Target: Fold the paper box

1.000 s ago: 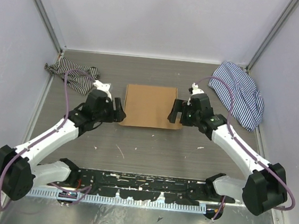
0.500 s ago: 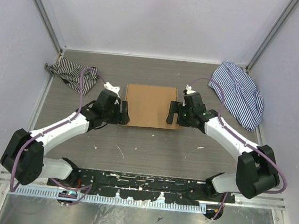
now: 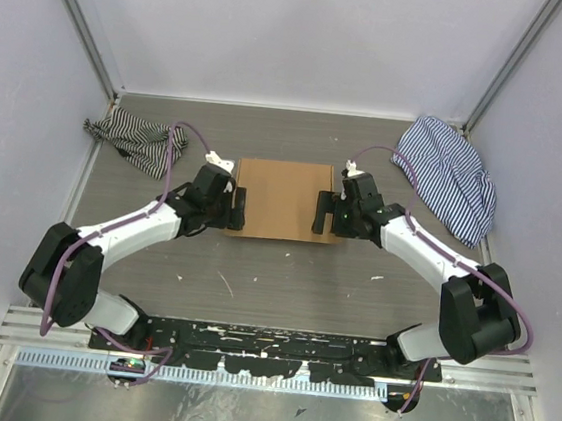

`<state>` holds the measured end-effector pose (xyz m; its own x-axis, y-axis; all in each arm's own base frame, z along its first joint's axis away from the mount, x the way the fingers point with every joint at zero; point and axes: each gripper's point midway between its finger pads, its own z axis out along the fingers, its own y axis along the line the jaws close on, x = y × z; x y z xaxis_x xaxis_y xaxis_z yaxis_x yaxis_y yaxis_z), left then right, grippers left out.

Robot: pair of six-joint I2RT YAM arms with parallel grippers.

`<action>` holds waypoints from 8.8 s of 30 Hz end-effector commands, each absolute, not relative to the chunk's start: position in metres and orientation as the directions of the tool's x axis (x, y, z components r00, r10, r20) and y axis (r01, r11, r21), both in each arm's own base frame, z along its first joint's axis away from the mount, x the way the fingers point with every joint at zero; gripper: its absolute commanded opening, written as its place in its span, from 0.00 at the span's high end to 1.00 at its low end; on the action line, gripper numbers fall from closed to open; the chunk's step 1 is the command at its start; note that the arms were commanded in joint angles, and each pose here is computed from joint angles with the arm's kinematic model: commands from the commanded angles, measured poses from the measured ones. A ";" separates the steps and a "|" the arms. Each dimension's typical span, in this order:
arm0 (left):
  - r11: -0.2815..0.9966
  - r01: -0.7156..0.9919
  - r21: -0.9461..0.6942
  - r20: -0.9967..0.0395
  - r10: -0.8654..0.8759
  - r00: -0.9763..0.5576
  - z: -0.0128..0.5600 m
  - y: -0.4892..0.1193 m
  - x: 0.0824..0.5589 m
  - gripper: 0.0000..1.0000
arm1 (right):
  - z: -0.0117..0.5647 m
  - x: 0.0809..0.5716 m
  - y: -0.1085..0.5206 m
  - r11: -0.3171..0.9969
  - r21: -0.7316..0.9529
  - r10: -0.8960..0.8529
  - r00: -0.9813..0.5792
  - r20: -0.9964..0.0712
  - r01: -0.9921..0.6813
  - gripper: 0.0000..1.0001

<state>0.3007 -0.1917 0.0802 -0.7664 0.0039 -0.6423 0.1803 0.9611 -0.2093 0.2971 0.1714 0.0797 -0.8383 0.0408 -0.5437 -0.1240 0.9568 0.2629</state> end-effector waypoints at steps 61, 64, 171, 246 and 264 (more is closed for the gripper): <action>0.828 0.265 -0.494 -0.529 -0.044 -0.848 0.094 -0.232 0.250 0.27 | 0.111 0.274 0.218 0.885 0.356 -0.043 -0.814 -0.579 -0.300 0.03; 0.830 0.261 -0.493 -0.529 -0.048 -0.847 0.098 -0.230 0.249 0.27 | 0.116 0.272 0.219 0.881 0.362 -0.043 -0.814 -0.580 -0.304 0.05; 0.843 0.257 -0.472 -0.670 -0.154 -0.726 0.103 -0.220 0.273 0.85 | 0.146 0.576 0.290 0.906 0.254 -0.003 -0.605 -0.796 -0.340 0.95; 0.768 0.540 -0.343 -0.681 0.192 -0.706 0.067 -0.395 0.158 0.76 | 0.067 0.445 0.258 0.872 0.369 -0.097 -0.852 -0.515 -0.323 0.84; 0.914 0.388 -0.122 -0.759 0.166 -0.629 0.020 -0.385 0.208 0.80 | 0.043 0.367 0.301 0.775 0.455 -0.260 -0.878 -0.401 -0.438 0.88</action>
<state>0.1704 -0.3933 0.0200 -0.6959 0.2216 -0.6831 0.4846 0.8469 -0.2190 0.4034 0.2750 0.0249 -0.8918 -0.1606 -0.4229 -0.3495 0.8382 0.4187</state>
